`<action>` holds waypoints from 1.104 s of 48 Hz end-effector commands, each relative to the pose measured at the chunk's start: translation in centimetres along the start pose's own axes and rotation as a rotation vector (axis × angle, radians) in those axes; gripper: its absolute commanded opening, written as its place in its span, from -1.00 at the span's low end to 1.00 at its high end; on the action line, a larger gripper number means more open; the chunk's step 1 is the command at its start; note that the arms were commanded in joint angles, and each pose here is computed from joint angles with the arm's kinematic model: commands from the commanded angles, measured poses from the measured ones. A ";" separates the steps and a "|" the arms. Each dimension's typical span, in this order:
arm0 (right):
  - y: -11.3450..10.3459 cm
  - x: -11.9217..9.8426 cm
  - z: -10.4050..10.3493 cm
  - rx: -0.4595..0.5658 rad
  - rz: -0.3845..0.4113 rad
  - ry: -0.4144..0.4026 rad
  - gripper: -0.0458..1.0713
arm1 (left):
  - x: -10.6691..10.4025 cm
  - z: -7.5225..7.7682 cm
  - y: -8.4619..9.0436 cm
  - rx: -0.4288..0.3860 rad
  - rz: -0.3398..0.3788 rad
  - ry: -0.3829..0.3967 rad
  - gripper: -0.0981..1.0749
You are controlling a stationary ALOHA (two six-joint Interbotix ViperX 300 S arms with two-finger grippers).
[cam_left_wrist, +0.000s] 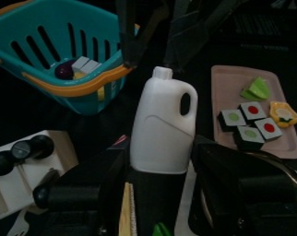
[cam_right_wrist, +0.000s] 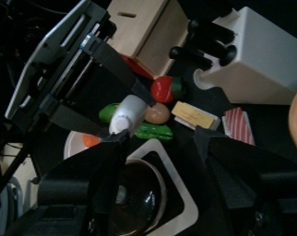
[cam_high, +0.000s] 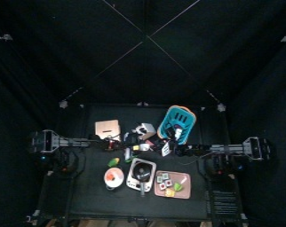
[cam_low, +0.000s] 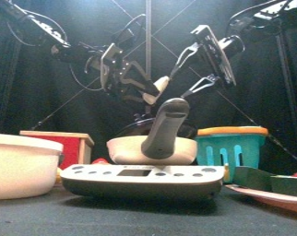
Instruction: Hand over detergent
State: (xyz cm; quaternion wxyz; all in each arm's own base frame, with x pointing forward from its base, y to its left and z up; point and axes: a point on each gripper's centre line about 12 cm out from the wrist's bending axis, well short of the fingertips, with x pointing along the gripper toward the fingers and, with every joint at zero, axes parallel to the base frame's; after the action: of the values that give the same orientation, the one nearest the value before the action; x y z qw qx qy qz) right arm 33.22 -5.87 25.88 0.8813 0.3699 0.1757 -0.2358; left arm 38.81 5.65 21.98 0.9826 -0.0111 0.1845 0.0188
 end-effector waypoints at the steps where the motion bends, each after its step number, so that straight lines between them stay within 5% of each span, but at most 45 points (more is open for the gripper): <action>1: 0.9 0.1 1.0 0.007 0.028 -0.019 0.73 | -0.1 0.9 -0.2 0.006 -0.012 -0.035 0.54; 11: 1.5 0.7 0.7 0.002 0.068 0.001 0.73 | 0.0 0.6 0.0 0.003 -0.009 -0.032 0.54; 29: 1.8 -1.4 1.4 0.013 0.110 -0.029 0.73 | -0.1 -0.4 1.0 -0.016 0.018 -0.003 0.54; 53: 2.5 1.8 1.2 0.011 0.082 0.003 0.73 | 0.7 -0.4 0.9 -0.014 0.009 -0.002 0.54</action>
State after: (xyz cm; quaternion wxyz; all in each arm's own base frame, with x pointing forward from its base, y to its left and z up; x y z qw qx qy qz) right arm 35.70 -5.60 25.89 0.8829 0.3821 0.1764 -0.2083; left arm 38.66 6.51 20.10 0.9785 -0.0193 0.2035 0.0269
